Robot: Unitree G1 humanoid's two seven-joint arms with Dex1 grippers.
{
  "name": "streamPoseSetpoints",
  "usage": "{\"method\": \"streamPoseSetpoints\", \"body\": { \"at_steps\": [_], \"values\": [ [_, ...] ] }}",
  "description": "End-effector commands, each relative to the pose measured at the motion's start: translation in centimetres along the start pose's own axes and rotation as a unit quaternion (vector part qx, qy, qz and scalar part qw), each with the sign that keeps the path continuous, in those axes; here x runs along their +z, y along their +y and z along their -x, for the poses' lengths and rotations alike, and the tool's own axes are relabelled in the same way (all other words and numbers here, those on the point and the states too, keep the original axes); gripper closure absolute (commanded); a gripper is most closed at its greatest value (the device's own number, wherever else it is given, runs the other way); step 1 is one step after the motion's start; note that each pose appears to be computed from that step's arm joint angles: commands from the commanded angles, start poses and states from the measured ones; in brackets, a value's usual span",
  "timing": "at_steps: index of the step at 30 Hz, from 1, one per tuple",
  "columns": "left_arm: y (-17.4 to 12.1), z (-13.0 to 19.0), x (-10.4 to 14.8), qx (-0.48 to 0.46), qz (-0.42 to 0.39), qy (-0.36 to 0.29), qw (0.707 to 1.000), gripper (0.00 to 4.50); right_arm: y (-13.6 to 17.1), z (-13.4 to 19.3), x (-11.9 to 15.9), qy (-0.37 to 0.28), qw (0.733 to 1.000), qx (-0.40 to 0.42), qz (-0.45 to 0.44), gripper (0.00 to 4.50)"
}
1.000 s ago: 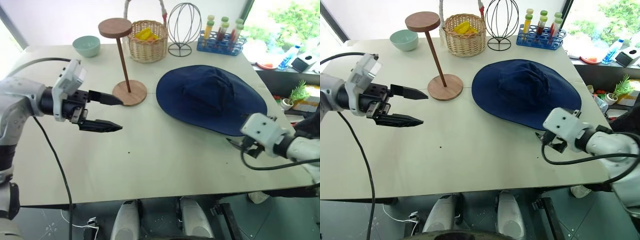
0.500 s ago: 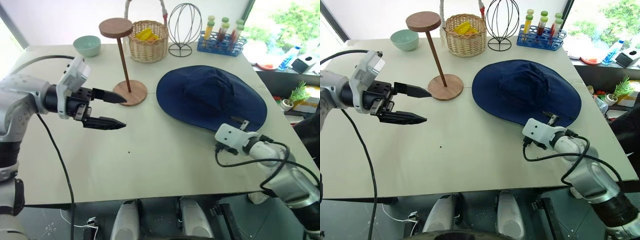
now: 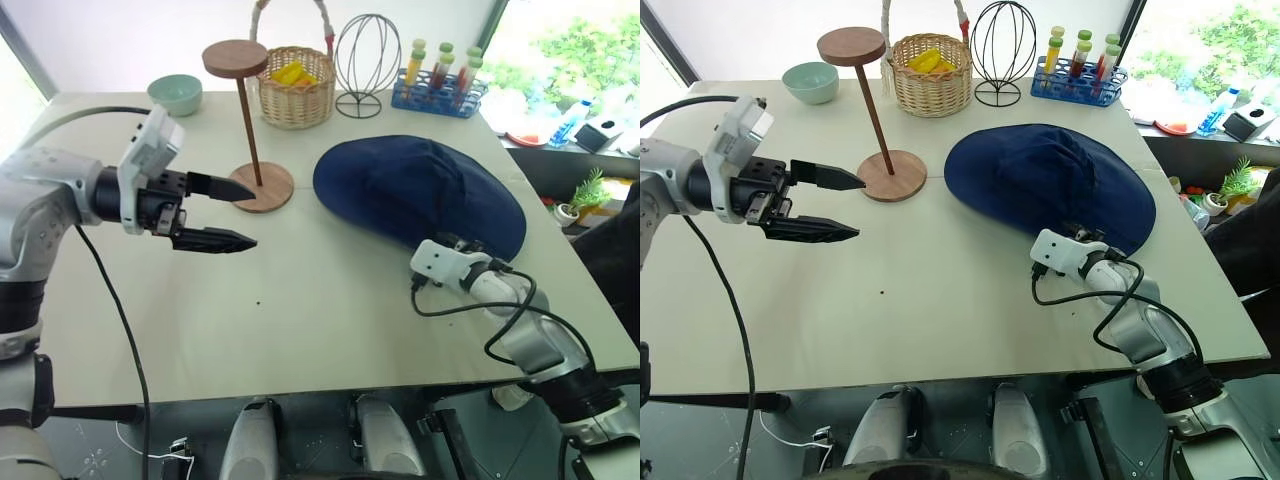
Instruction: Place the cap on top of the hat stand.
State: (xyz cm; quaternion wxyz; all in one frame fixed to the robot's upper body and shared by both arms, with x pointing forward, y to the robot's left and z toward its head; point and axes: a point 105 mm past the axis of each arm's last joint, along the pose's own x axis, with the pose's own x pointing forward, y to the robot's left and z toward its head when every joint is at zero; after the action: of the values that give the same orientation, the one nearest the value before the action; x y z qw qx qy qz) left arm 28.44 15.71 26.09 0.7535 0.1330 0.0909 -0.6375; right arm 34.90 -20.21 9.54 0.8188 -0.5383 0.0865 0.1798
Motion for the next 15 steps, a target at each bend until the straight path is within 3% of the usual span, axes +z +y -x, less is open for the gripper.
{"method": "streamPoseSetpoints", "body": {
  "at_steps": [1,3,15],
  "values": [
    [-0.5,0.4,1.5,0.004,-0.03,-0.012,0.999,0.0,0.3,0.1,-0.7,0.011,1.0,0.005,-0.006,4.08],
    [-0.4,0.4,1.5,0.005,-0.029,-0.013,0.999,0.0,0.3,0.1,-0.7,0.012,1.0,0.008,-0.011,4.5],
    [-0.5,0.7,2.0,0.022,-0.029,-0.037,0.999,0.0,-3.3,0.5,0.3,-0.001,0.999,-0.033,-0.018,4.5]
  ]
}}
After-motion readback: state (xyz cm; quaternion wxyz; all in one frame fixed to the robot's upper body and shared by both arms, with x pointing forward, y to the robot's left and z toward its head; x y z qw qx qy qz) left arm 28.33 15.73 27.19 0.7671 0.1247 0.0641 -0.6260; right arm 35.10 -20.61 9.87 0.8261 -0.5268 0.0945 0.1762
